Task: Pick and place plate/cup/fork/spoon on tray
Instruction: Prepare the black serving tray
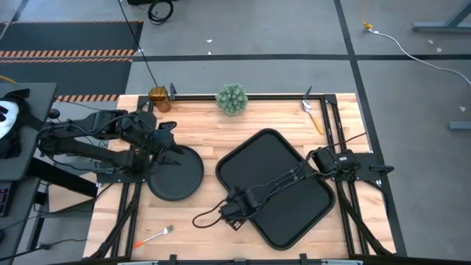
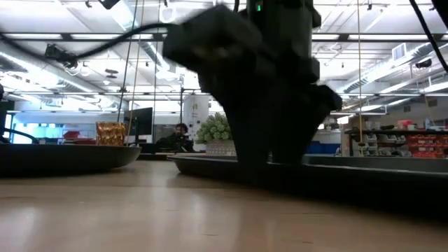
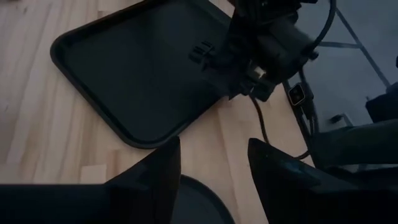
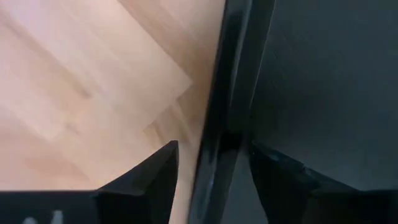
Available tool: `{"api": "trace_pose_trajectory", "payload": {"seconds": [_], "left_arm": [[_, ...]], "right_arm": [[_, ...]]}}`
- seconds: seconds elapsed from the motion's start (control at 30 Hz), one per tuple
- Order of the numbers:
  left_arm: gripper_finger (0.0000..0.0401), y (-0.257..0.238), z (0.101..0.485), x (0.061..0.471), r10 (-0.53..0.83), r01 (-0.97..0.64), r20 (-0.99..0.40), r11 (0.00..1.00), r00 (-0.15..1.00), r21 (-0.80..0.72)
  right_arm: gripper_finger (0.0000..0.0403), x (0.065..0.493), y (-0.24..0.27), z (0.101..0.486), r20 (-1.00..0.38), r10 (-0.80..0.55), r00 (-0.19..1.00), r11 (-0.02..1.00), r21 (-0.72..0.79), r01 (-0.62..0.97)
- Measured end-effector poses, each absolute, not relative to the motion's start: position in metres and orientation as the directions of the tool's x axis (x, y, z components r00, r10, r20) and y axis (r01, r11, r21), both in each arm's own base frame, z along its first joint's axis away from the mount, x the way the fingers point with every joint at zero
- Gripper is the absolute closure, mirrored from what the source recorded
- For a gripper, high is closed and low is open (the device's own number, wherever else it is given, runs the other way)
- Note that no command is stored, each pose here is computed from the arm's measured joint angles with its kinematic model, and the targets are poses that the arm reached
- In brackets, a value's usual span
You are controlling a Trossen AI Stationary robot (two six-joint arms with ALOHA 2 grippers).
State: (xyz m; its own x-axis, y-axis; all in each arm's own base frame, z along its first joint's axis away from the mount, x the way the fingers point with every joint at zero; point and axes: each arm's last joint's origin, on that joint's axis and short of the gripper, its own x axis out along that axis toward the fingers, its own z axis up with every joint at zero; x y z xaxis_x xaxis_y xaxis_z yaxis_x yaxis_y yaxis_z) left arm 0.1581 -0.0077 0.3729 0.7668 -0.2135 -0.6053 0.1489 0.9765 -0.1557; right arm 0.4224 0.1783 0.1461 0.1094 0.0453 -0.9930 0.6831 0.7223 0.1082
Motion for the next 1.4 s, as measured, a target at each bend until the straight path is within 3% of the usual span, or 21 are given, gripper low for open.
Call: {"api": "trace_pose_trajectory", "payload": {"seconds": [0.33, 0.6, 0.87, 1.17, 1.4], "left_arm": [[0.0209, -0.008, 0.374, 0.157, -0.22, 0.166, -0.599, 0.975, 0.77, -0.146], [0.0209, -0.011, 0.382, 0.14, -0.253, 0.172, -0.549, 0.965, 0.797, -0.196], [0.0209, -0.014, 0.387, 0.127, -0.261, 0.129, -0.516, 0.952, 0.816, -0.277], [0.0209, -0.018, 0.386, 0.129, -0.18, 0.033, -0.527, 0.961, 0.83, -0.276], [0.0209, -0.02, 0.385, 0.131, -0.108, -0.092, -0.535, 0.938, 0.838, -0.333]], "right_arm": [[0.0336, 0.419, 0.174, 0.147, -0.997, -0.001, 0.078, 0.867, 0.039, 0.497], [0.0351, 0.416, 0.156, 0.171, -0.987, -0.161, -0.012, 0.978, -0.161, 0.129], [0.0347, 0.412, 0.164, 0.181, -0.991, -0.124, -0.045, 0.982, -0.116, -0.151], [0.0345, 0.421, 0.171, 0.18, -0.994, -0.091, 0.057, 0.978, -0.1, -0.182], [0.0345, 0.431, 0.156, 0.181, -0.989, -0.102, 0.106, 0.994, -0.106, -0.033]]}}
